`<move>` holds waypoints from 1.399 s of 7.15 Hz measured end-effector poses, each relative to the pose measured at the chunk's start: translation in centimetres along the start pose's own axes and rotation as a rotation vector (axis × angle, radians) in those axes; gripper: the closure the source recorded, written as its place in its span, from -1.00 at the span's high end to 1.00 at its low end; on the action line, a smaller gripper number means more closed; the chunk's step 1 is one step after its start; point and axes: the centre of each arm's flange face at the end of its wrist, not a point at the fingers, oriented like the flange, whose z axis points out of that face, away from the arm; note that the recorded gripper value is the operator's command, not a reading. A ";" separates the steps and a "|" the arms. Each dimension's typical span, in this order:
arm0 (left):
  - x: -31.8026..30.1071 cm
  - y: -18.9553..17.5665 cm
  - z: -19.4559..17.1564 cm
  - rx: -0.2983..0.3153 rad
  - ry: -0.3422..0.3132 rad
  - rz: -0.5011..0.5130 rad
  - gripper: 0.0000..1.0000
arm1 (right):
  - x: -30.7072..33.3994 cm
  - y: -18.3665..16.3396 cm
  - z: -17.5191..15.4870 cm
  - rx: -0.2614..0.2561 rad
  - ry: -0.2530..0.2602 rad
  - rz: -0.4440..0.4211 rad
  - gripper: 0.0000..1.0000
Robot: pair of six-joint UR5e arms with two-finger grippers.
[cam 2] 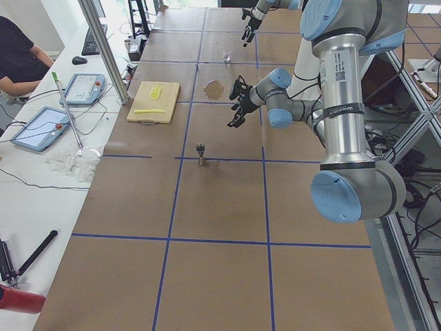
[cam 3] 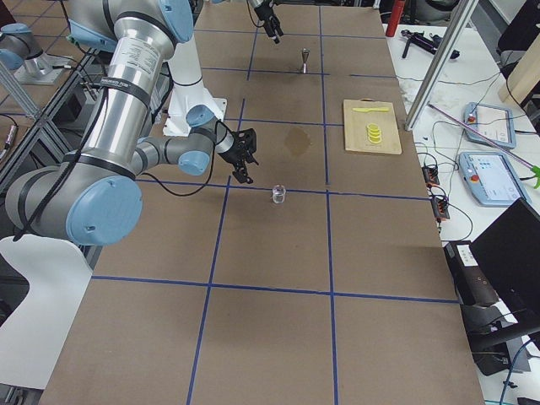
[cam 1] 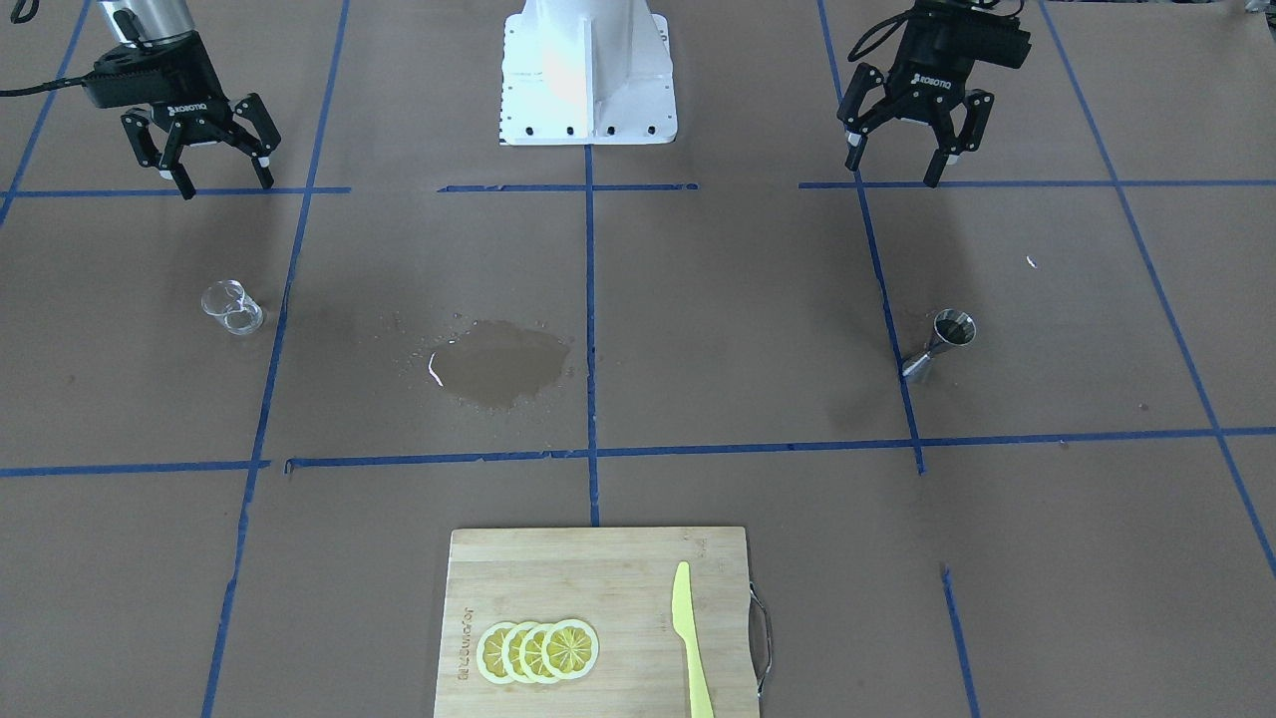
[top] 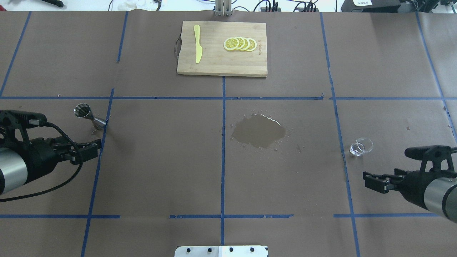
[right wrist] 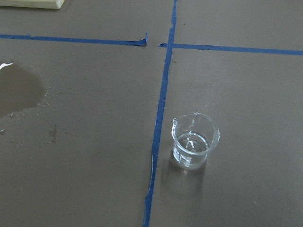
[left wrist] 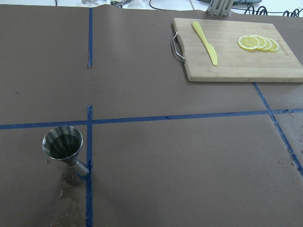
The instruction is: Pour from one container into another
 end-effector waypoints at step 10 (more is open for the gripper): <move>-25.2 -15.7 -0.3 -0.149 -0.063 0.409 1.00 | 15.5 -20.0 -7.4 -0.288 0.072 -0.290 1.00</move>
